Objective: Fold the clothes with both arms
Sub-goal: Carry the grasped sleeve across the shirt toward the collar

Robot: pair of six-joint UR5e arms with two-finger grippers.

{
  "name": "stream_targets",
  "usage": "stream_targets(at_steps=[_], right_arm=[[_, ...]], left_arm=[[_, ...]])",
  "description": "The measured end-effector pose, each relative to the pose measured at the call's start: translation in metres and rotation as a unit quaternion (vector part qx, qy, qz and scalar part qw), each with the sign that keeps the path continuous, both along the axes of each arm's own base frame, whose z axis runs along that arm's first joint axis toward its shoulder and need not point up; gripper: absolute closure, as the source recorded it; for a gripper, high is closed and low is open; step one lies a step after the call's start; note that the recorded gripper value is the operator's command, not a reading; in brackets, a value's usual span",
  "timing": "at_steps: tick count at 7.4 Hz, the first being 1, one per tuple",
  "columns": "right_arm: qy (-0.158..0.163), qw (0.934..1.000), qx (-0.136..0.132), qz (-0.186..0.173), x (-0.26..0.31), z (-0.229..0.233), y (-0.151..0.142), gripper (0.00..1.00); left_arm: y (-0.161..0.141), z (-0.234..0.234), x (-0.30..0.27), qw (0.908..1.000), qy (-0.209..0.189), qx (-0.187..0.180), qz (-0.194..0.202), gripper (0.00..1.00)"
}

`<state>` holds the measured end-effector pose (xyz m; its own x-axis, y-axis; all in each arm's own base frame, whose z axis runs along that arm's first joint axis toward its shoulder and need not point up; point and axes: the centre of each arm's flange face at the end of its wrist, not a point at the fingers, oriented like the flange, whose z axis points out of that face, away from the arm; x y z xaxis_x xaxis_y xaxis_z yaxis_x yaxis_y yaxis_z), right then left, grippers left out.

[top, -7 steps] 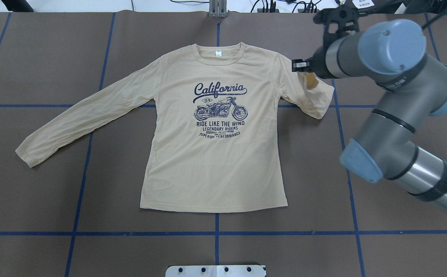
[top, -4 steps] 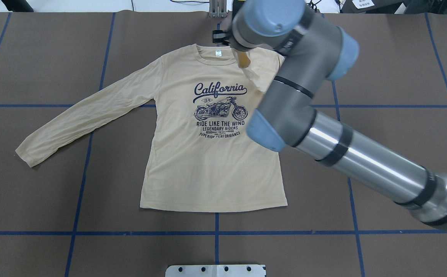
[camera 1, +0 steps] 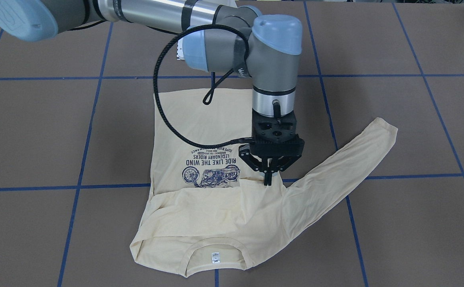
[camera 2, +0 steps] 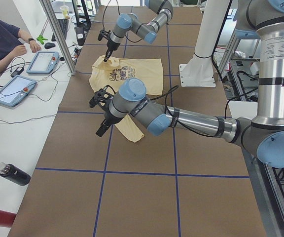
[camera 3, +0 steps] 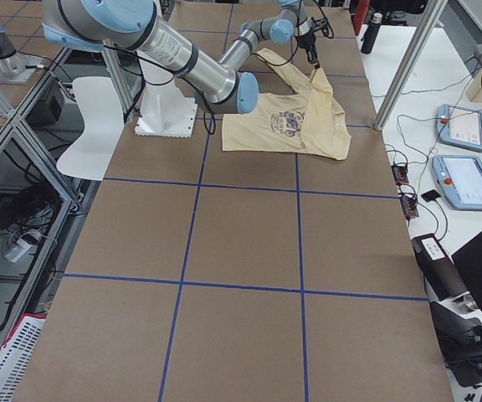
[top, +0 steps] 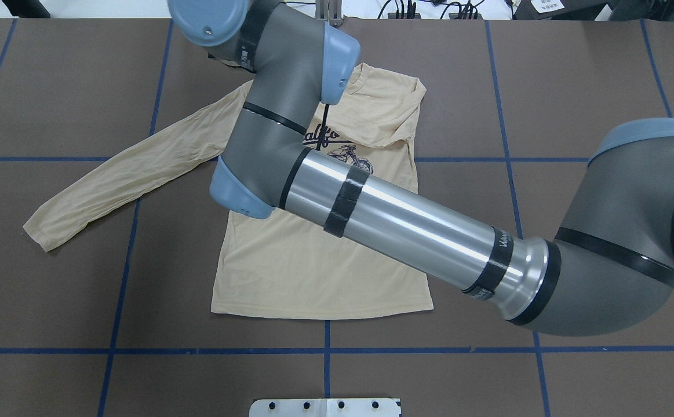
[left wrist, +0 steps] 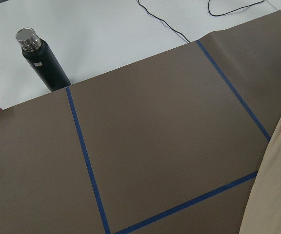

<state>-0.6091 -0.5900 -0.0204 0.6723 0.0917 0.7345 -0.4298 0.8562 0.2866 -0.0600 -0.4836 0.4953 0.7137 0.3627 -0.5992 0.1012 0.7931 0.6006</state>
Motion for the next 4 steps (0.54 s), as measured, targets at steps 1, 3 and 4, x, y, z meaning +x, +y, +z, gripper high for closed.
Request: stream_targets(at_steps=[1,3,4], right_arm=[[0.008,0.9999,-0.006,0.004,-0.022,-0.007,0.007,1.00],[0.006,0.9994,-0.028,0.021,-0.058,-0.031,0.026,0.02],[-0.002,0.9989,-0.038,0.029,-0.066,-0.044,0.032,0.01]], left_arm=[[0.000,0.000,0.000,1.0000,0.000,0.000,0.000,0.00],[0.000,0.000,0.000,1.0000,0.000,-0.001,0.000,0.00],[0.000,0.000,0.000,1.0000,0.000,-0.001,0.000,0.00]])
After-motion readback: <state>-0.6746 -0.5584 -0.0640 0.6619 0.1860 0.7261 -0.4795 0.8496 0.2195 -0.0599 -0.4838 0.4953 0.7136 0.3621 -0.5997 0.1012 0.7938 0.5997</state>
